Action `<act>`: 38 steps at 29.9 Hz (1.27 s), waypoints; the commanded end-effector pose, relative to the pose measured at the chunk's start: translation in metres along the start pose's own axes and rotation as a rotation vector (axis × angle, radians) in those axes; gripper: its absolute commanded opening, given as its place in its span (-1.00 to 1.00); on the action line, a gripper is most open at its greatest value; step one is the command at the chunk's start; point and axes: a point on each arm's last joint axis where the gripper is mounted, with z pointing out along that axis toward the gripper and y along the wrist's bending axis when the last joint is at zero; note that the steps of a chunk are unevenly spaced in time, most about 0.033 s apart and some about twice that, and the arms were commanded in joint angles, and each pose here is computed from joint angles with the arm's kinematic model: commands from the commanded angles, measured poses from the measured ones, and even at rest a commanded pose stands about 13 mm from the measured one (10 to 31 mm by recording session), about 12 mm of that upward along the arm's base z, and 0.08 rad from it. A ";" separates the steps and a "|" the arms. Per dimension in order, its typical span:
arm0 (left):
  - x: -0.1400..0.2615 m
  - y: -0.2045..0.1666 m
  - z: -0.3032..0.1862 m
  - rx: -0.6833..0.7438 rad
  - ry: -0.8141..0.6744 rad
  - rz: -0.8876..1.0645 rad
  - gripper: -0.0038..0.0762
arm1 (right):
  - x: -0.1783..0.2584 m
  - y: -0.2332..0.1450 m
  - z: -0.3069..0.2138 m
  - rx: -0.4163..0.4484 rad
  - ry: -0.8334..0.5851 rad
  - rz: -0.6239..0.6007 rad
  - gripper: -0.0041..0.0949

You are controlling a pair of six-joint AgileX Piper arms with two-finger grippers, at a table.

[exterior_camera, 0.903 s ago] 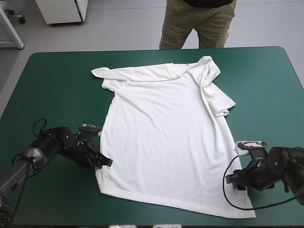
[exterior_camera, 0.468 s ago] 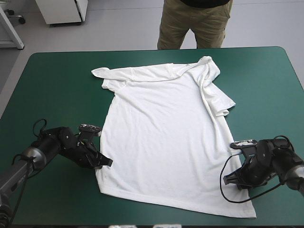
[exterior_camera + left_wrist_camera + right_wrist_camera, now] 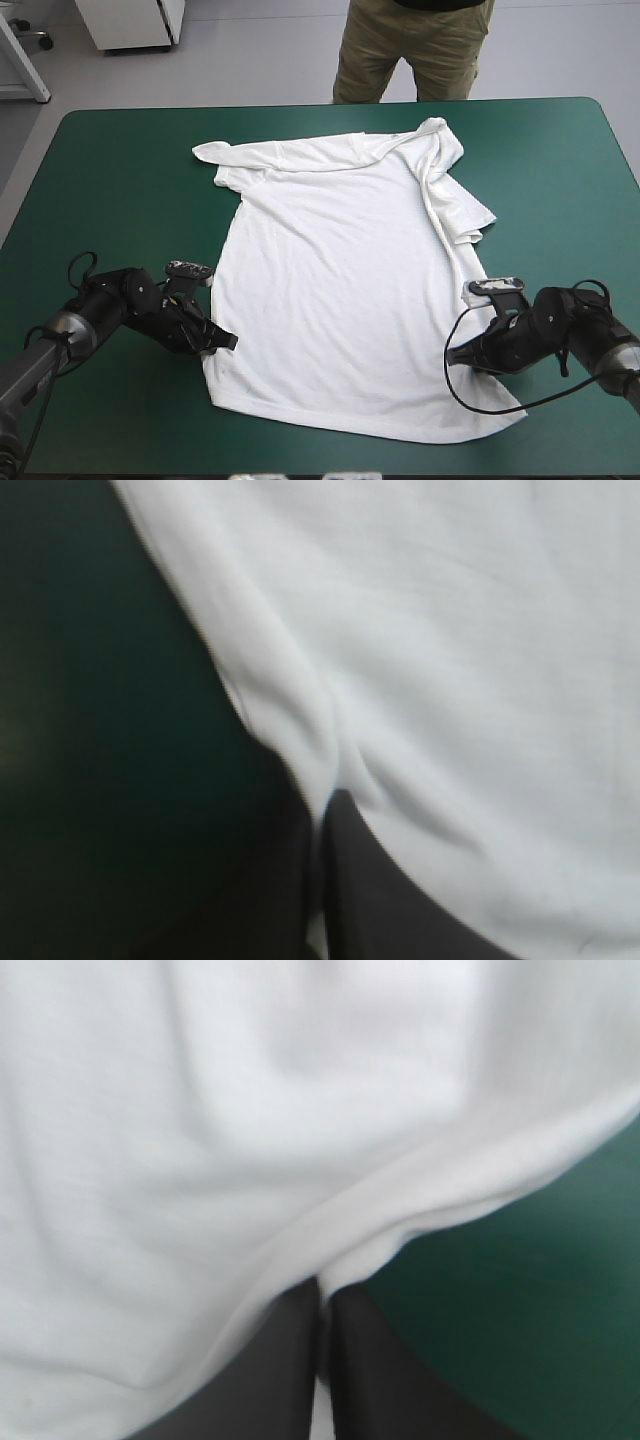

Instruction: Fold the cloth

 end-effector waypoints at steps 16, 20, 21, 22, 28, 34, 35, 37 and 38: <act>-0.051 -0.056 -0.214 -0.065 -0.812 0.214 -0.93 | -0.041 0.055 -0.232 -0.038 -0.847 -0.224 -0.95; -0.051 -0.071 -0.272 -0.087 -1.000 0.265 -0.93 | -0.034 0.067 -0.292 -0.021 -1.049 -0.291 -0.95; -0.050 -0.074 -0.285 -0.094 -1.043 0.275 -0.93 | -0.032 0.069 -0.303 -0.015 -1.093 -0.306 -0.95; -0.047 -0.077 -0.299 -0.106 -1.091 0.289 -0.93 | -0.029 0.072 -0.318 -0.005 -1.149 -0.328 -0.95; -0.025 -0.093 -0.379 -0.237 -1.327 0.358 -0.93 | -0.001 0.085 -0.388 0.037 -1.444 -0.404 -0.95; 0.007 -0.107 -0.442 -0.334 -1.524 0.375 -0.93 | 0.030 0.094 -0.431 0.080 -1.629 -0.465 -0.95; 0.014 -0.110 -0.451 -0.335 -1.559 0.382 -0.93 | 0.035 0.095 -0.437 0.086 -1.656 -0.473 -0.95; 0.026 -0.115 -0.466 -0.337 -1.615 0.394 -0.93 | 0.045 0.097 -0.447 0.094 -1.700 -0.486 -0.95; 0.032 -0.117 -0.472 -0.339 -1.637 0.399 -0.93 | 0.050 0.098 -0.452 0.096 -1.724 -0.490 -0.95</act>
